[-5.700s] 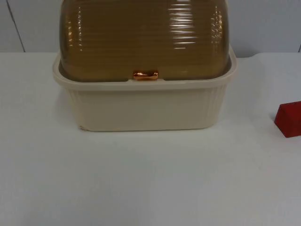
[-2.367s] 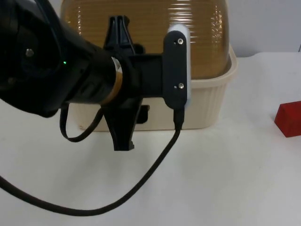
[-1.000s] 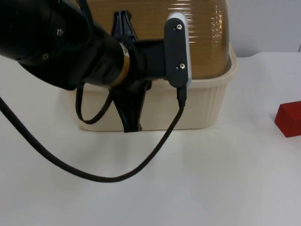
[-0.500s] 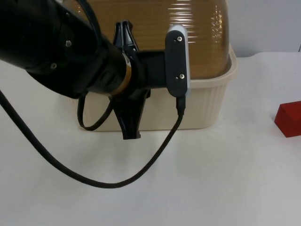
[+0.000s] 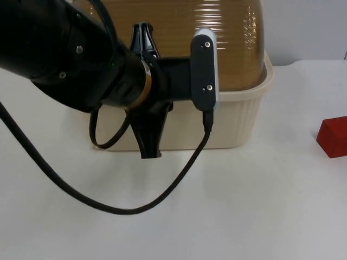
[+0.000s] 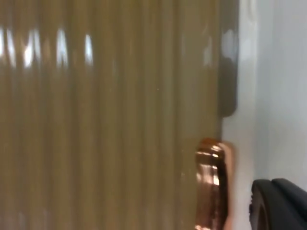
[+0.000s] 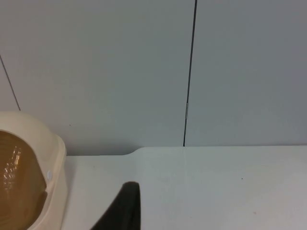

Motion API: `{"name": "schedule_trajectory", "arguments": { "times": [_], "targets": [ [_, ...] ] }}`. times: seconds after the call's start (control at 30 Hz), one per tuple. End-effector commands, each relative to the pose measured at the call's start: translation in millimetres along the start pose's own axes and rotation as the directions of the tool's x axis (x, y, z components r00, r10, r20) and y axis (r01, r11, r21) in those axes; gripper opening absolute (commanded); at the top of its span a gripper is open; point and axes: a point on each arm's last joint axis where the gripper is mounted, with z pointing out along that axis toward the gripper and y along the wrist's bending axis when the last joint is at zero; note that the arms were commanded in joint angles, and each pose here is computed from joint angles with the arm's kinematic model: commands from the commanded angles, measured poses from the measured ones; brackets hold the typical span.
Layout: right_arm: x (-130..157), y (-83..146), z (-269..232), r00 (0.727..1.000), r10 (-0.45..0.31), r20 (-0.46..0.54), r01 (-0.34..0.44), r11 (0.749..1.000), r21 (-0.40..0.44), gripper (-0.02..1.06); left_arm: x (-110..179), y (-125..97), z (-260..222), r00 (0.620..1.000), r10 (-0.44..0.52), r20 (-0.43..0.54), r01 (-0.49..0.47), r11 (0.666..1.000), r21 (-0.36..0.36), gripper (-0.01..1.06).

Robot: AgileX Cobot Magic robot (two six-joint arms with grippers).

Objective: Open the box lid with the left hand, place the block into the box with the right hand, then close the box lid with the left hand.

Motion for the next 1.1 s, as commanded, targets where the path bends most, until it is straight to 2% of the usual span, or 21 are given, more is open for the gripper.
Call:
{"name": "schedule_trajectory", "arguments": {
  "times": [0.0,0.47,0.57,0.97,1.07],
  "targets": [
    [-1,-1,-1,1.000,-0.015,0.009,0.015,1.000,0.011,1.05,-2,5,0,1.000,-0.005,-0.003,0.004,1.000,-0.021,0.00],
    [-2,-1,-1,1.000,-0.015,0.011,0.015,1.000,0.011,1.05,2,10,6,0.999,-0.012,-0.041,0.010,0.999,-0.052,0.00],
    [-2,-1,-1,1.000,-0.015,0.011,0.015,1.000,0.011,1.05,5,13,6,0.997,-0.014,-0.071,0.008,0.997,-0.079,0.00],
    [-2,-1,-1,1.000,-0.015,0.011,0.015,1.000,0.011,1.05,-2,32,-3,0.998,-0.038,-0.052,0.030,0.989,-0.145,0.00],
    [-1,-1,-1,1.000,-0.015,0.009,0.015,1.000,0.011,1.05,-9,46,-5,0.998,-0.053,-0.030,0.047,0.981,-0.186,0.00]
  ]
}}
